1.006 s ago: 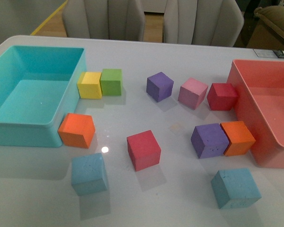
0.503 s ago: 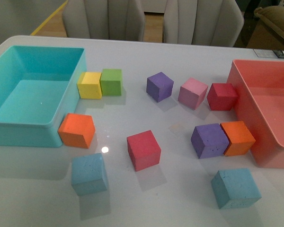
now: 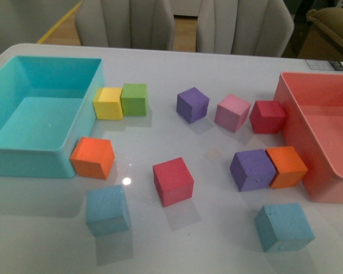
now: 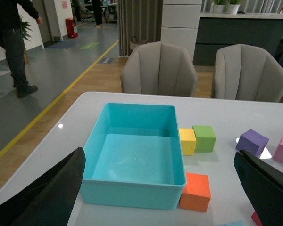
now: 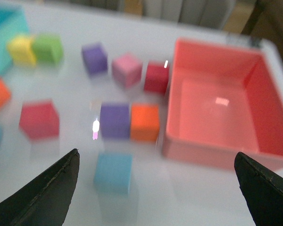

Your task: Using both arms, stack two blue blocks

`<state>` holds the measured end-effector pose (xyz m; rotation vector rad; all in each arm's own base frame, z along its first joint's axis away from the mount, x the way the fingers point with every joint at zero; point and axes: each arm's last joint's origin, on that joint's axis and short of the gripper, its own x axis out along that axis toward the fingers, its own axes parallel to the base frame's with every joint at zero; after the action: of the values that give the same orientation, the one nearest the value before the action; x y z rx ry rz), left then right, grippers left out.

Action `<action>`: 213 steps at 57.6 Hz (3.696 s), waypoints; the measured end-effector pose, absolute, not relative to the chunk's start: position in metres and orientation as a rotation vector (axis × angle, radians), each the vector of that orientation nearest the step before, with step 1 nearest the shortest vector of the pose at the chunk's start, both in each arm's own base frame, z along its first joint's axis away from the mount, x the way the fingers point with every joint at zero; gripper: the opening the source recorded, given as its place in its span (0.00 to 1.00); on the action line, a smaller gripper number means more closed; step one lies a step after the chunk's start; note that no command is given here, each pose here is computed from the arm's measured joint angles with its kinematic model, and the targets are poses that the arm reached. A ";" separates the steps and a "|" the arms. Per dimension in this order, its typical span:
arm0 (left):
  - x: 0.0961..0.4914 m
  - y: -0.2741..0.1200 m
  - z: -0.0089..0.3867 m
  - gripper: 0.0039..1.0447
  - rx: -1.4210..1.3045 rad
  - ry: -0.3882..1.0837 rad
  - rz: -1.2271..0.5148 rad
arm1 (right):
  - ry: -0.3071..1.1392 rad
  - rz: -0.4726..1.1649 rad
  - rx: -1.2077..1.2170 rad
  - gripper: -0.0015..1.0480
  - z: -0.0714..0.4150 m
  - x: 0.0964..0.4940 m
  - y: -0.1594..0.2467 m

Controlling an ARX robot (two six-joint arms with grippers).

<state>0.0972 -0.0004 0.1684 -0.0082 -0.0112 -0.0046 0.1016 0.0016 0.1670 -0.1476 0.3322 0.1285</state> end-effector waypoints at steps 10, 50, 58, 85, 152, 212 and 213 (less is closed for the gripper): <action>0.097 0.000 0.168 0.92 -0.008 -0.012 -0.004 | 0.511 0.175 -0.299 0.91 0.157 0.137 0.012; 0.097 0.000 0.168 0.92 -0.008 -0.011 -0.004 | 1.050 0.052 -0.006 0.91 0.063 0.253 0.057; 0.097 0.000 0.168 0.92 -0.008 -0.011 -0.004 | 1.082 0.048 0.031 0.91 0.049 0.261 0.060; 0.097 0.000 0.168 0.92 -0.008 -0.011 -0.005 | 1.150 -0.001 -0.029 0.91 0.018 0.283 0.071; 0.097 0.000 0.168 0.92 -0.008 -0.011 -0.004 | 0.944 0.152 -0.089 0.44 0.108 0.411 0.176; 0.097 0.000 0.168 0.92 -0.008 -0.011 -0.005 | 1.055 0.129 -0.127 0.53 0.035 0.459 0.221; 0.097 0.000 0.168 0.92 -0.008 -0.011 -0.004 | 1.054 0.132 -0.123 0.56 0.035 0.459 0.221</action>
<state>0.0972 -0.0004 0.1684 -0.0082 -0.0112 -0.0042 0.4588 0.2213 0.0345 -0.1234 1.0540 0.1318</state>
